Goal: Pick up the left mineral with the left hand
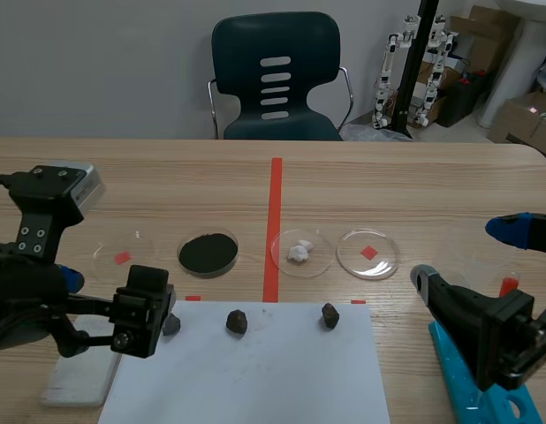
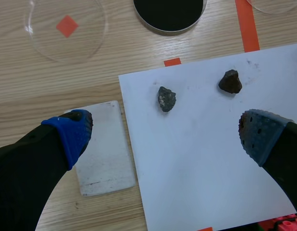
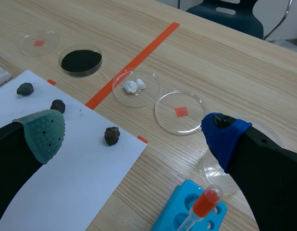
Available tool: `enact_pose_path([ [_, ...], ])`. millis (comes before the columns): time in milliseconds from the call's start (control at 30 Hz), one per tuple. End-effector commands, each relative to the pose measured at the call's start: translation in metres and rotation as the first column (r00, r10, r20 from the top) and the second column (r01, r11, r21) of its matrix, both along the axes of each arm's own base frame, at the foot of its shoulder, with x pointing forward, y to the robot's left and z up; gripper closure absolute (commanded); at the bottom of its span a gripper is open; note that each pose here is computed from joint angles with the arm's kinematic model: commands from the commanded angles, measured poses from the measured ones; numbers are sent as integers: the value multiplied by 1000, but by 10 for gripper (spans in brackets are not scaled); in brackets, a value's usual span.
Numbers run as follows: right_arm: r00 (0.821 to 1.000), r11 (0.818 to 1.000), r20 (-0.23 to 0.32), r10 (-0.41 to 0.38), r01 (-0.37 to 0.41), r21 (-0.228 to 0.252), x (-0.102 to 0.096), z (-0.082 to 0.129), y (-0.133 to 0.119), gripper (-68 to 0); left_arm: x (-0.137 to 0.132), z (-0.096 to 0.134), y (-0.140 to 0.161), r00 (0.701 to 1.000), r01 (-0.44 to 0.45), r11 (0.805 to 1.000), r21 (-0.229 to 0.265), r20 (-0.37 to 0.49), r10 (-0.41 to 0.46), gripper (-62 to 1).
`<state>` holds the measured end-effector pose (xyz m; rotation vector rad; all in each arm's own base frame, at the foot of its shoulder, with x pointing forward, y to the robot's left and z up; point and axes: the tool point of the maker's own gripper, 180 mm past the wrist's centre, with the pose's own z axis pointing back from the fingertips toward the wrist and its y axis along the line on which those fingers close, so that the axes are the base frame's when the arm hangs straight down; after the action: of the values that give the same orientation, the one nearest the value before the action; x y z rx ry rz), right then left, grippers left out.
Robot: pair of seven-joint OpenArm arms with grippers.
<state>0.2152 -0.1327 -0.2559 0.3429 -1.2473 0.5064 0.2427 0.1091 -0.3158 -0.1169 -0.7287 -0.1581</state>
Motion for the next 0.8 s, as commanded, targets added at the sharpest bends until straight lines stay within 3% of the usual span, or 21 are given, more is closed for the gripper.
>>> enact_pose_path([
  [0, 999, 1000, 36, 5, -6, 17, 3, 11, 2, -591, 5, -1, 0, 999, -32, 999, 2, -18, 32, -623],
  [300, 999, 1000, 36, 5, -6, 17, 3, 11, 2, -591, 16, -23, -21, 975, -99, 995, 20, -200, 101, -623],
  [767, 999, 1000, 36, 5, -6, 17, 3, 11, 2, -591, 36, -57, -24, 923, -169, 984, 59, -340, 179, -623],
])
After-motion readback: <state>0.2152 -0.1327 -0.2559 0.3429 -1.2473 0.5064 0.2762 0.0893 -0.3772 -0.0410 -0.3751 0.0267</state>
